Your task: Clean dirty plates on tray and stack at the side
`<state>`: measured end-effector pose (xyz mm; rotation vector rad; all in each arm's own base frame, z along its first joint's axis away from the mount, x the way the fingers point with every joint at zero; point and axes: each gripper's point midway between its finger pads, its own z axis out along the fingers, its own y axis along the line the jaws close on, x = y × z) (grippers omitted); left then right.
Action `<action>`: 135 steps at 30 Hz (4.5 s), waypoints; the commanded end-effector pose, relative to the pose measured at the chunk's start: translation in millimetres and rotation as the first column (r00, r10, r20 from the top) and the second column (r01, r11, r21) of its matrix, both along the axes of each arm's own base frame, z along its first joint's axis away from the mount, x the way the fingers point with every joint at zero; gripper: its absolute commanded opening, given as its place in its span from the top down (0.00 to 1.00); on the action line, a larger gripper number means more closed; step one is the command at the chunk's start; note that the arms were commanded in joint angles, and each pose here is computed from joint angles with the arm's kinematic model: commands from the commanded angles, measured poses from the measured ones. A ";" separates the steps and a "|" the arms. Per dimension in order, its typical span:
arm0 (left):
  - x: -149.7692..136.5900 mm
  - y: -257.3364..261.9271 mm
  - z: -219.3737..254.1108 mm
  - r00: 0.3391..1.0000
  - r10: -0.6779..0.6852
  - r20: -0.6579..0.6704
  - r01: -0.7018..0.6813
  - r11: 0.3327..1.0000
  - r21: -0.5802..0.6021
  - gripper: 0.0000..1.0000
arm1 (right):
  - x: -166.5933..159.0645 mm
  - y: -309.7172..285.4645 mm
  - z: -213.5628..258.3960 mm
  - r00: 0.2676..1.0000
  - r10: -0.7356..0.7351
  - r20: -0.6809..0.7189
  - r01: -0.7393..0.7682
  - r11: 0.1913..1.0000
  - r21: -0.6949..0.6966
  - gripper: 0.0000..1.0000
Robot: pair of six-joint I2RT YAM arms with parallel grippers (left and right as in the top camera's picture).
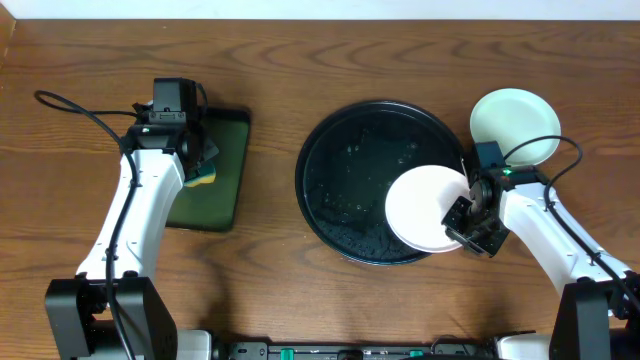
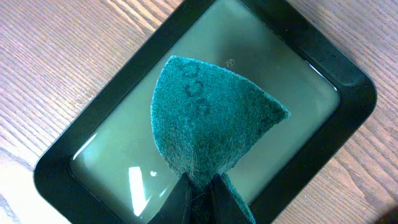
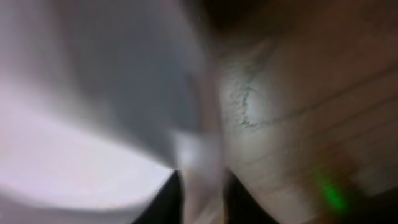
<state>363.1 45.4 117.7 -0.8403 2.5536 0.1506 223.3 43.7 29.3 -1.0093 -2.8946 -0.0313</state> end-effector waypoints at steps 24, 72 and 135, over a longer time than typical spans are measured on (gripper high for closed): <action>7.3 -4.6 -5.4 0.999 0.030 0.023 -0.028 0.998 -0.049 0.93 | 122.8 78.8 36.2 0.835 0.352 0.422 -0.405 0.913 0.040 0.99; 22.7 0.3 -99.6 0.990 0.041 -0.137 -0.044 0.999 -0.022 0.92 | 127.8 61.9 -23.0 0.871 0.387 0.303 -0.400 0.916 -0.019 0.99; 6.1 -323.3 -41.5 0.858 -0.462 0.225 0.511 0.723 -0.465 0.93 | 153.4 86.6 -21.9 0.768 0.471 0.434 -0.528 0.849 0.013 0.99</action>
